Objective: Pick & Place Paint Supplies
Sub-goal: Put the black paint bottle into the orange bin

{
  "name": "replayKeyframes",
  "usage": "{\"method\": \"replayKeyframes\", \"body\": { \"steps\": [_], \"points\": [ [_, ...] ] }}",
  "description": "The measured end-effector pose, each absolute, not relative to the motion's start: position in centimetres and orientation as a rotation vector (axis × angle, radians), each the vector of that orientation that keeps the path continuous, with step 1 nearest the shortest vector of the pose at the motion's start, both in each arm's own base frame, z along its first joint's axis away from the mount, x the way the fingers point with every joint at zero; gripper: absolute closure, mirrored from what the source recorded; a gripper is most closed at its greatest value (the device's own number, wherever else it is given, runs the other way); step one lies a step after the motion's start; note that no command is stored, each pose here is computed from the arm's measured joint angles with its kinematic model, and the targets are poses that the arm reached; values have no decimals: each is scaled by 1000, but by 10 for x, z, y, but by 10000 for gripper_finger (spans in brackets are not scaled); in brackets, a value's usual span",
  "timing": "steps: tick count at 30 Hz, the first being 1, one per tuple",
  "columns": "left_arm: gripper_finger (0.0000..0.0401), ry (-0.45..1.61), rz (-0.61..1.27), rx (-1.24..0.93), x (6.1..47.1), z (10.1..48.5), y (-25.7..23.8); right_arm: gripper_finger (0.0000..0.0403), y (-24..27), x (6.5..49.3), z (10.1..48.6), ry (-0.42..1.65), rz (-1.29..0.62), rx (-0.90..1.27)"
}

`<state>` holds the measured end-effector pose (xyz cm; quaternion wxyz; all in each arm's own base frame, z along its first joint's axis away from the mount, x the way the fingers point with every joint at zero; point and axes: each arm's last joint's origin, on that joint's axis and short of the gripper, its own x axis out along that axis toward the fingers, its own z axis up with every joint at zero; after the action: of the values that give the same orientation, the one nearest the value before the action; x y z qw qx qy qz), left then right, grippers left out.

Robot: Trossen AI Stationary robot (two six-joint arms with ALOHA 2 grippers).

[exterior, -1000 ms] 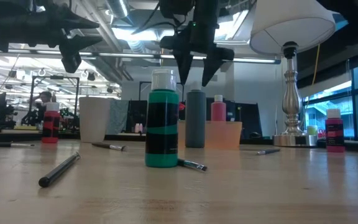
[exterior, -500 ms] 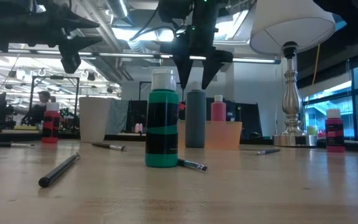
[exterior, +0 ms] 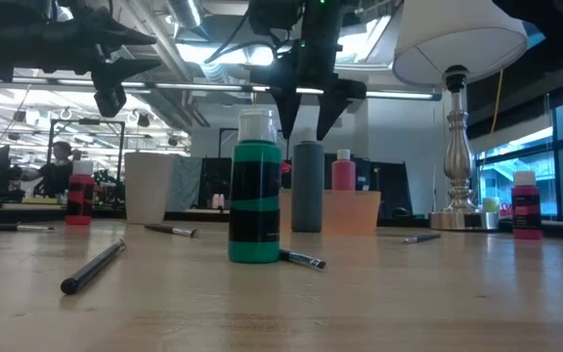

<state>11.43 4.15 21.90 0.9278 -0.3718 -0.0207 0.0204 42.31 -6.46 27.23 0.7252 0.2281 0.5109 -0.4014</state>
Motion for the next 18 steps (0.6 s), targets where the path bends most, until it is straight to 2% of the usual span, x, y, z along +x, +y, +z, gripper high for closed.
{"method": "replayKeyframes", "body": {
  "steps": [18],
  "points": [
    [274, -42, 42, -758, 114, 219, 42, 84, -71, 427, 265, 1092, -937, 557]
  ]
}}
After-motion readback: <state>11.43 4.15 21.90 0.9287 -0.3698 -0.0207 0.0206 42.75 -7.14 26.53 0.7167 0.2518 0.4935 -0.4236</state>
